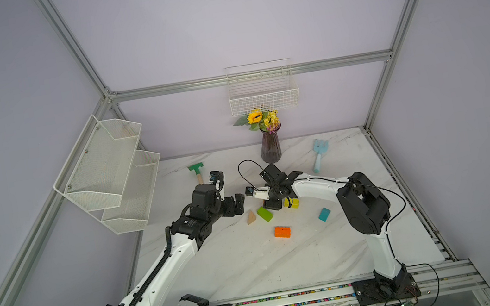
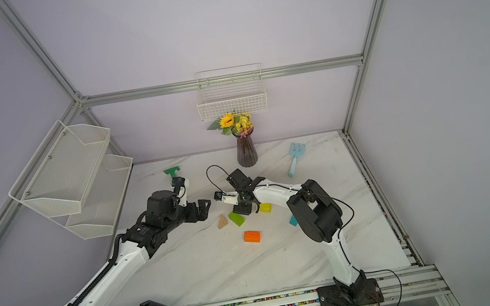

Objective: Assemble a piece of candy with building blocks
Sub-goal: Place the building block at the center of the board, then assemble the building blocks at the center of the board.

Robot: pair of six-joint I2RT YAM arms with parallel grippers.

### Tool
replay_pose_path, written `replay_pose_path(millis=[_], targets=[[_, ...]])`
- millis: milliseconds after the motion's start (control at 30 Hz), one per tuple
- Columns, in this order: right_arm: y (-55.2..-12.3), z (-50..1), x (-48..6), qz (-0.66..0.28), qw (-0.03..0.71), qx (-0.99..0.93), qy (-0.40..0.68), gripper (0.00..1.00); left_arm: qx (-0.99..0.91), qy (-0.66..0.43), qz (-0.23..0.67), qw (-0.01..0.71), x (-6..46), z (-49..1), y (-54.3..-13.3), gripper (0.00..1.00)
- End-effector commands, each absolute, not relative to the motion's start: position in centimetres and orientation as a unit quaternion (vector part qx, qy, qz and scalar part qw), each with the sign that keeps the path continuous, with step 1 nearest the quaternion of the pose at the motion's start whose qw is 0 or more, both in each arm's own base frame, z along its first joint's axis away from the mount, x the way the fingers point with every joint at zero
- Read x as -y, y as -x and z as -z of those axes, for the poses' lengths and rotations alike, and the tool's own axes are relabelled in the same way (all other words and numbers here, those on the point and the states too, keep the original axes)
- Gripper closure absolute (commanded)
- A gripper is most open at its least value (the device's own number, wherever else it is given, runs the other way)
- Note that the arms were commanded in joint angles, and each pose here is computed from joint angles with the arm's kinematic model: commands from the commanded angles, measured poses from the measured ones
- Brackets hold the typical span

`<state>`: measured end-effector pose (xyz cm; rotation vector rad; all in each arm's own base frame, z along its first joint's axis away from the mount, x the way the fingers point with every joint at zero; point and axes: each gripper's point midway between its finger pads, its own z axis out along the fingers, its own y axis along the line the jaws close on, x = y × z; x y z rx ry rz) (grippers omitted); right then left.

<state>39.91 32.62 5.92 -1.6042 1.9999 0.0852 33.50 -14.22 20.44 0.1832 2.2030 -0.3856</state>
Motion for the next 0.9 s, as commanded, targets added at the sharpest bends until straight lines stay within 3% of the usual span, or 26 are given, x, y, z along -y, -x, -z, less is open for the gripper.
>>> replay_pose_path(millis=[0,100,200,400,433,467,567,633,667,700,867], targets=[[-41.9,-16.1,-33.7,-0.038,0.424,-0.719,0.55,0.37,-0.877,-0.053,0.152,0.453,13.6,-21.8,-34.0,0.01],[-42.3,-22.2,-32.4,-0.026,0.507,-0.705,0.495,0.37,-0.875,-0.054,0.152,0.457,13.6,-22.2,-34.1,0.01],[-41.7,-25.9,-29.3,-0.09,0.542,-0.71,0.44,0.34,-0.874,-0.061,0.156,0.457,13.9,-22.4,-34.2,0.01],[-41.5,-21.2,-22.0,-0.101,0.483,-0.793,0.357,0.39,-0.877,-0.081,0.188,0.434,15.4,-21.6,-33.9,0.14],[-41.4,-20.3,-21.4,-0.11,0.466,-0.806,0.347,0.43,-0.879,-0.081,0.197,0.427,15.6,-21.3,-33.8,0.22],[-41.2,-19.4,-21.0,-0.12,0.455,-0.815,0.339,0.47,-0.879,-0.084,0.207,0.421,16.0,-21.1,-33.6,0.35],[-41.7,-17.9,-20.0,-0.124,0.452,-0.824,0.317,0.69,-0.885,-0.089,0.221,0.4,16.6,-20.0,-32.8,0.84],[-42.1,-17.1,-19.9,-0.132,0.443,-0.829,0.314,0.86,-0.894,-0.099,0.218,0.379,17.0,-19.0,-31.7,1.0],[-42.5,-16.7,-20.0,-0.136,0.437,-0.833,0.31,0.97,-0.899,-0.108,0.218,0.364,17.4,-18.6,-31.0,1.0],[-42.8,-16.2,-20.0,-0.137,0.429,-0.839,0.306,1.0,-0.902,-0.117,0.22,0.352,18.0,-18.3,-30.2,1.0],[-44.6,-13.2,-20.4,-0.136,0.38,-0.86,0.311,1.0,-0.903,-0.177,0.288,0.265,22.8,-16.4,-24.4,1.0]])
